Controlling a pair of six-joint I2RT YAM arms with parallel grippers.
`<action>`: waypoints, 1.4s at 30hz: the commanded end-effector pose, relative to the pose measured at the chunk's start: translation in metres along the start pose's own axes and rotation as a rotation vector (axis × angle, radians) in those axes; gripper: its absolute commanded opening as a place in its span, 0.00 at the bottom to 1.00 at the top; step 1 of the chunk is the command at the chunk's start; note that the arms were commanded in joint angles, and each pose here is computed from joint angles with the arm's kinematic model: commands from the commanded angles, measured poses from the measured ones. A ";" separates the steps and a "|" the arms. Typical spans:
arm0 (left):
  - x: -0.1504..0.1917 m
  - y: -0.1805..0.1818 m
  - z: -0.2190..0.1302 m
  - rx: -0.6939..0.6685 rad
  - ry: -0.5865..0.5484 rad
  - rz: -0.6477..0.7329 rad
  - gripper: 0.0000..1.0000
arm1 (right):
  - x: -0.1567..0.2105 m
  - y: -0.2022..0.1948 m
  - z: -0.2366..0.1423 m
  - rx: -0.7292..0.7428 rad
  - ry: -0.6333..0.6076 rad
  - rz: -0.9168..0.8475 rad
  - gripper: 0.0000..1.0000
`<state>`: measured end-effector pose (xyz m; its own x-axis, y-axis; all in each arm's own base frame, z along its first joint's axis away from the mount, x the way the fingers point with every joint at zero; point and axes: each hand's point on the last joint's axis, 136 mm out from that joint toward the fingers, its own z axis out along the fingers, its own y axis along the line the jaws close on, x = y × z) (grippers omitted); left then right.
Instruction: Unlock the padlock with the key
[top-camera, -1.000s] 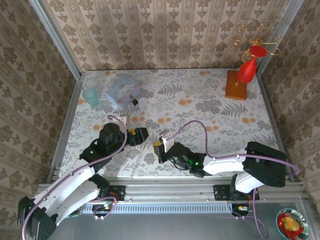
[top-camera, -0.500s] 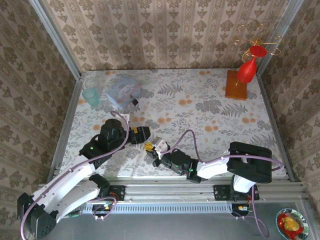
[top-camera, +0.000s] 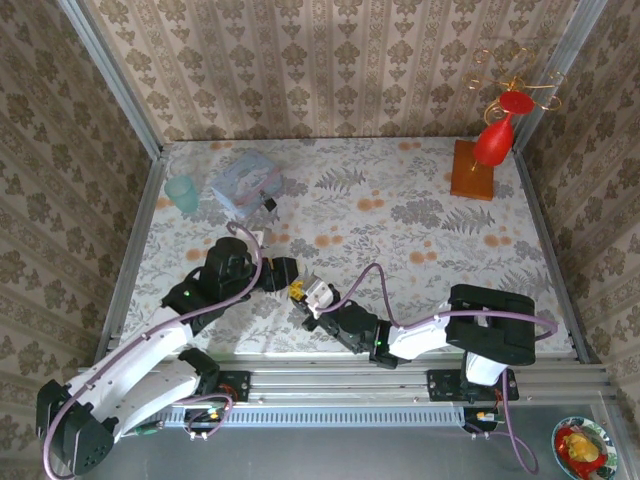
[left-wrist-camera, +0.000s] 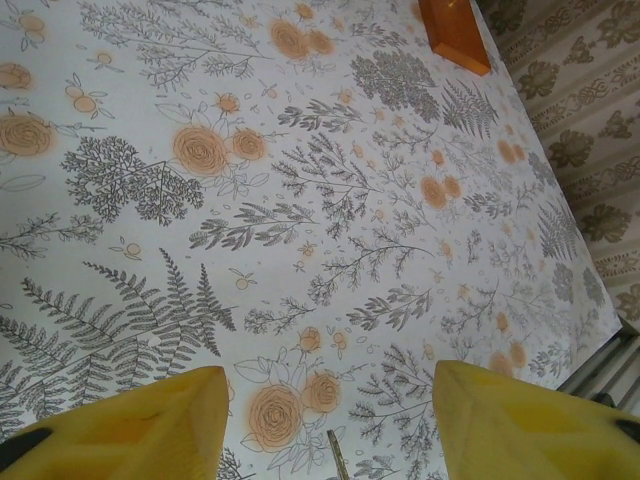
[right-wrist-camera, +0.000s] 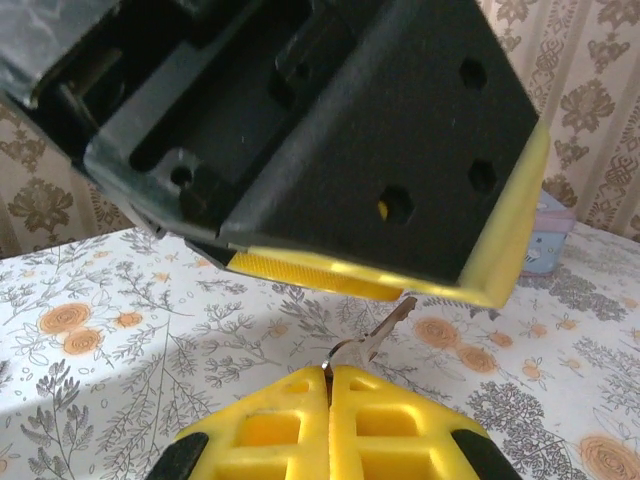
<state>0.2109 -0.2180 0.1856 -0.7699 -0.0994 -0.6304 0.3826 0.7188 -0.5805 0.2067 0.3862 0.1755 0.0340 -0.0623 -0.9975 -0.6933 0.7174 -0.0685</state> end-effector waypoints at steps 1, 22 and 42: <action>-0.002 -0.012 0.000 0.035 0.023 0.017 0.53 | -0.016 -0.003 0.004 0.047 -0.054 0.000 0.00; -0.017 -0.016 0.003 0.051 -0.033 -0.004 0.00 | -0.009 -0.020 0.006 0.166 0.007 0.012 0.09; -0.052 -0.016 -0.004 0.124 -0.249 -0.124 0.00 | -0.015 -0.058 -0.018 -0.009 0.084 0.697 0.34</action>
<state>0.2355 -0.2278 0.2186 -0.7000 -0.2839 -0.6554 0.3906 0.6161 -0.6840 0.2450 0.3279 0.1839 -0.3704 0.2850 -0.8840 -0.5487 0.7008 0.4559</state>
